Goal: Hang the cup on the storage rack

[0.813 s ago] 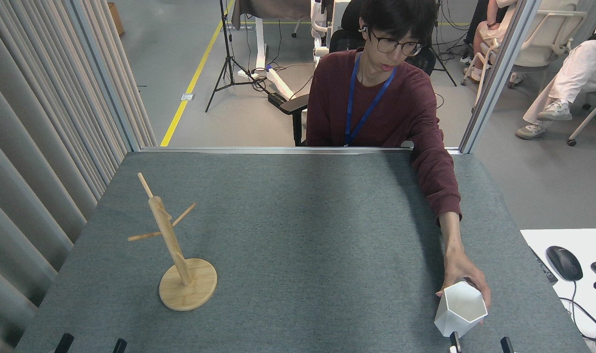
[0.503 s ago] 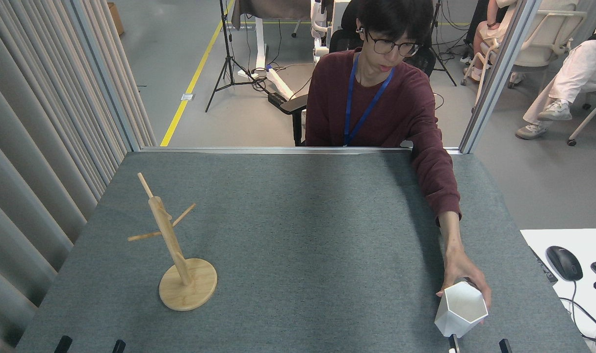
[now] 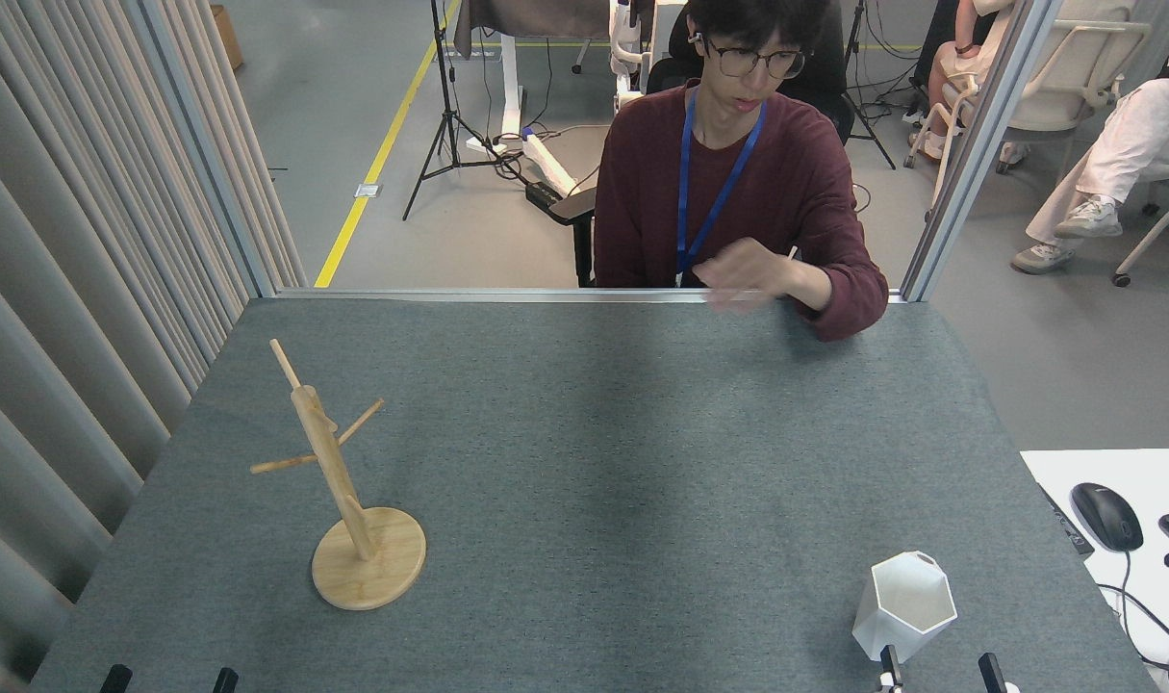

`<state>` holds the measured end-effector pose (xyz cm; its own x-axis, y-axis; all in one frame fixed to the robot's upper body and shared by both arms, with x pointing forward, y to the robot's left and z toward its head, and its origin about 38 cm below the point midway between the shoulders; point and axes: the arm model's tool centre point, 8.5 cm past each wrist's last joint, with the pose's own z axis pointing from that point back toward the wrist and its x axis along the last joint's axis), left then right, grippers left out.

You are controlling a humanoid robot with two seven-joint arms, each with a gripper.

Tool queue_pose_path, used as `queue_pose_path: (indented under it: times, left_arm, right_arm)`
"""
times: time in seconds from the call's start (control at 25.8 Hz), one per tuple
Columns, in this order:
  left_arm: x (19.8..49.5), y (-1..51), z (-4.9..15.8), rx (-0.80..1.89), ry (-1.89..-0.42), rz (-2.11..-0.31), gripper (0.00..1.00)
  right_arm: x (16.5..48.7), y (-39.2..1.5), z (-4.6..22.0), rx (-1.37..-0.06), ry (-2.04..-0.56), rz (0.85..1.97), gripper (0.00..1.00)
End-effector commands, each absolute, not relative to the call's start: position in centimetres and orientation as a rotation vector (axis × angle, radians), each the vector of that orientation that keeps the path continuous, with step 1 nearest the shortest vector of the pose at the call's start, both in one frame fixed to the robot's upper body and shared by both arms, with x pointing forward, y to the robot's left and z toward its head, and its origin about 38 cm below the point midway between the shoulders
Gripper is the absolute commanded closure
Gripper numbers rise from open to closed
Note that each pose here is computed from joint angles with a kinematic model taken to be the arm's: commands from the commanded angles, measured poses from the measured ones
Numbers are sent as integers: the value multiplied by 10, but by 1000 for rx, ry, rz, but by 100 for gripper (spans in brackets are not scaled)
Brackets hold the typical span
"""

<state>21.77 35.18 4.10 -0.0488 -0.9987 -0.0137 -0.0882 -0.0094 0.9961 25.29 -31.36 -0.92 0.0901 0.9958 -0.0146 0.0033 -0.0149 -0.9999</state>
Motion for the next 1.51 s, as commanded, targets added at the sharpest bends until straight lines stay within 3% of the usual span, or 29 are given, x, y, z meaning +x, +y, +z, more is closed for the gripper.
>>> queue_pose_path:
  times: [0.0,1.2,1.24,1.32,1.35,1.47]
  left_arm:
    - [217,352,40,1258,-1306,-1208,0]
    - [213,363,36,1265,-1276,-1191,0]
    - [213,363,36,1266,-1277,-1191,0]
    - [213,363,36,1266,-1277,-1191,0]
    - [213,363,37,1267,-1278,-1191,0]
    - [215,359,38,1267,-1294,-1186,0]
  right_arm:
    - [259,-315,-13,-1261,-1130,1156,1]
    - [314,-308,-29,-1227,-1136,1169,2]
    - [316,-307,-28,-1232,-1138,1172,6]
    - [316,-307,-27,-1248,-1155,1163,34]
    - [315,-308,-25,-1263,-1165,1155,42]
    - [316,-307,-19,-1283,-1193,1134,46]
